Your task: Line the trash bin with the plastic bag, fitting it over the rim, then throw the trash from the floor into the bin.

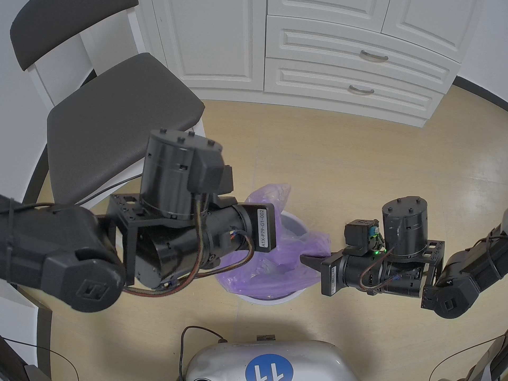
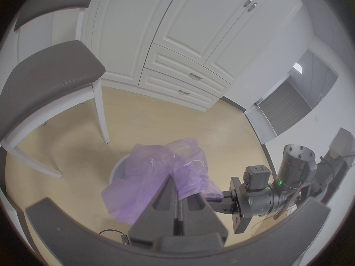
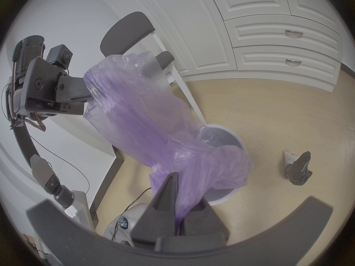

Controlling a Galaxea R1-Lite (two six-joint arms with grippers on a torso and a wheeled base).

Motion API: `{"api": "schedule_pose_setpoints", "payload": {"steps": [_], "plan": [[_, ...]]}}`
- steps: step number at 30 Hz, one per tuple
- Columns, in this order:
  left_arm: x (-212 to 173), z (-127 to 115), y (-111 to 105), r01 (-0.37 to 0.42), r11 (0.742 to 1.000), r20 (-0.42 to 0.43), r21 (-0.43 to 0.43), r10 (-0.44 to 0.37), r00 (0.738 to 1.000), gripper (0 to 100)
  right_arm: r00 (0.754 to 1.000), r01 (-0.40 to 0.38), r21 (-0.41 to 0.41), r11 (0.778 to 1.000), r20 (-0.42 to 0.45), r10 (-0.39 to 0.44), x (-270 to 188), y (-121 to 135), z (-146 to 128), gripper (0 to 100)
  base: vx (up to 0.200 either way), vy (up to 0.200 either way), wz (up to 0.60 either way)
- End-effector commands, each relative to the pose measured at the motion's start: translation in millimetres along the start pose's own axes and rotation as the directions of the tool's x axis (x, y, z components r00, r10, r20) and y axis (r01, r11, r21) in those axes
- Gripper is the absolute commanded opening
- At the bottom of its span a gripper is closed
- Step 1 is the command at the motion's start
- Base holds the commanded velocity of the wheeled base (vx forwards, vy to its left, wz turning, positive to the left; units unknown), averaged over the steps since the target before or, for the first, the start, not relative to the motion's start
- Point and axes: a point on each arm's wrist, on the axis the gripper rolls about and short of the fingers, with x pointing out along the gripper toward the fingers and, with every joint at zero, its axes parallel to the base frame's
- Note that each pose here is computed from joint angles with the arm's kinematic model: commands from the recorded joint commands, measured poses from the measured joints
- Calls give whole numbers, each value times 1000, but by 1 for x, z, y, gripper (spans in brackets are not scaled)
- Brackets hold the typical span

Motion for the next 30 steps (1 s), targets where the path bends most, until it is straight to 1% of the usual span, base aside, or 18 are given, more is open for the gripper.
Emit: {"api": "schedule_pose_setpoints", "payload": {"steps": [1, 6, 7, 8, 9, 10, 11, 12, 13, 14, 15, 16, 17, 20, 21, 25, 30], "plan": [[37, -7, 12, -51, 998, -40, -35, 49, 998, 0, 998, 60, 37, 998, -26, -59, 23, -24, -5, 0, 0, 0, 0], [74, -15, 5, -47, 988, -60, -149, 39, 997, 0, 992, 125, 86, 988, -36, -122, 41, -54, -6, 0, 0, 0, 0], [83, -17, 4, -47, 984, -51, -174, 39, 998, 0, 990, 138, 93, 986, -33, -136, 43, -60, -5, 0, 0, 0, 0], [84, -17, 3, -45, 984, -50, -175, 37, 998, 0, 990, 140, 93, 986, -33, -137, 43, -61, -5, 0, 0, 0, 0], [96, -20, 5, -46, 977, -37, -207, 39, 999, 0, 988, 154, 101, 983, -28, -152, 43, -67, -4, 0, 0, 0, 0], [101, -23, 7, -46, 974, -29, -222, 40, 999, 0, 988, 152, 102, 983, -22, -150, 44, -69, -3, 0, 0, 0, 0], [101, -23, 7, -46, 974, -29, -222, 40, 999, 0, 988, 152, 102, 983, -22, -150, 44, -69, -3, 0, 0, 0, 0], [111, -28, 14, -55, 972, -22, -230, 51, 998, 0, 990, 138, 103, 985, -10, -138, 42, -70, -3, 0, 0, 0, 0], [112, -29, 15, -57, 971, -23, -231, 53, 998, 0, 991, 137, 102, 985, -7, -137, 42, -70, -3, 0, 0, 0, 0], [118, -32, 23, -74, 969, -27, -234, 70, 997, 0, 992, 124, 100, 987, 7, -125, 41, -70, -3, 0, 0, 0, 0], [118, -32, 23, -74, 969, -27, -234, 70, 997, 0, 992, 124, 100, 987, 7, -125, 41, -70, -3, 0, 0, 0, 0], [121, -33, 30, -87, 968, -38, -237, 80, 996, 0, 993, 118, 94, 988, 11, -120, 40, -69, -7, 0, 0, 0, 0], [122, -33, 33, -94, 967, -40, -237, 87, 995, 0, 993, 114, 93, 989, 13, -115, 40, -68, -8, 0, 0, 0, 0], [123, -34, 36, -104, 967, -47, -233, 96, 994, 0, 996, 93, 91, 992, 5, -94, 41, -68, -12, 0, 0, 0, 0], [126, -36, 39, -115, 966, -55, -232, 105, 993, 0, 997, 78, 91, 993, -14, -77, 45, -69, -17, 0, 0, 0, 0], [130, -40, 45, -127, 965, -70, -229, 114, 991, 0, 996, 81, 95, 992, -32, -78, 55, -73, -27, 0, 0, 0, 0], [135, -45, 50, -138, 967, -86, -216, 122, 989, 0, 997, 77, 96, 992, -27, -74, 66, -77, -39, 0, 0, 0, 0]]}}
